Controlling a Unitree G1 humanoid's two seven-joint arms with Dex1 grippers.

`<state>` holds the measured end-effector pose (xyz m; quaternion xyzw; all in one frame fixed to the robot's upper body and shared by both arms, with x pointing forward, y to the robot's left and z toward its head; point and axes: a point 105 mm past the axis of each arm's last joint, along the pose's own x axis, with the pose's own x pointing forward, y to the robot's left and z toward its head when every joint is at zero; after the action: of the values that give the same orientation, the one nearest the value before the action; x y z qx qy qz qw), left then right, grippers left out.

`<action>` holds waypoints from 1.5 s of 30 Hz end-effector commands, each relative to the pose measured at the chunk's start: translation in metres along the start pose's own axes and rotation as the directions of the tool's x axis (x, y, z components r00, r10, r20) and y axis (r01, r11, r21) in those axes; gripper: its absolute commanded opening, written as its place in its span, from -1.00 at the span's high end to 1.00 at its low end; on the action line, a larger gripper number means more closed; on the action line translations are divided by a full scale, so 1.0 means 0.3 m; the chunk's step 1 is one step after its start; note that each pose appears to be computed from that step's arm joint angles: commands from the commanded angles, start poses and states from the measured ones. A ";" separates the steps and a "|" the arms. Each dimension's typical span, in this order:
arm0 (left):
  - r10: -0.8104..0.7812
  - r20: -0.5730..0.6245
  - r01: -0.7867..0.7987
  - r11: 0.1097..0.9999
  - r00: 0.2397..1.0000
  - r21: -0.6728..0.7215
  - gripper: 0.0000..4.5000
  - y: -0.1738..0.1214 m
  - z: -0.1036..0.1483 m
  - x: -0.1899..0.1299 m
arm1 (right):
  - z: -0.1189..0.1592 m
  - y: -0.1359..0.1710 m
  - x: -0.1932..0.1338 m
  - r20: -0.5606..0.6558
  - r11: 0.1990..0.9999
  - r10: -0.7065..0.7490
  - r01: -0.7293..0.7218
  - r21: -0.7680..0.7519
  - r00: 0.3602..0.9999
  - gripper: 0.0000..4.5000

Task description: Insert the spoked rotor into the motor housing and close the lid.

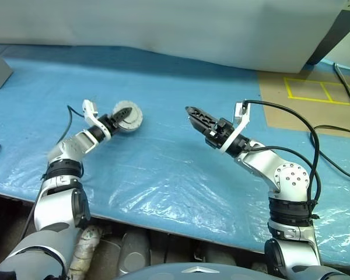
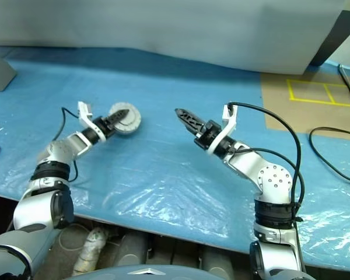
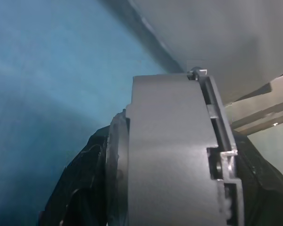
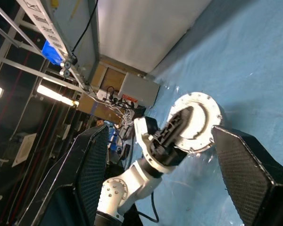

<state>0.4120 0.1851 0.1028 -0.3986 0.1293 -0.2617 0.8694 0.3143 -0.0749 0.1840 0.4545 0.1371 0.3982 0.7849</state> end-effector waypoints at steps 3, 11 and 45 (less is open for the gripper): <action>0.065 0.068 -0.070 0.995 0.996 0.069 -0.32 0.031 0.050 -0.004 | 0.002 0.030 0.005 -0.014 0.999 0.035 -0.035 -0.027 0.999 -0.62; 0.256 0.118 -0.270 0.955 0.959 0.124 -0.98 0.146 0.096 -0.073 | -0.001 0.028 0.003 -0.007 0.999 0.033 -0.033 -0.025 0.999 -0.63; -0.337 -0.397 0.520 0.497 0.853 0.695 -0.98 -0.432 -0.257 0.139 | 0.155 -0.191 -0.147 0.398 0.481 -0.434 0.581 -0.656 0.808 -0.63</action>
<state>0.3678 0.0455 0.1416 0.0238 0.0138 -0.5434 0.8390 0.3452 -0.1526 0.1421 0.0789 0.0495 0.1246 0.9878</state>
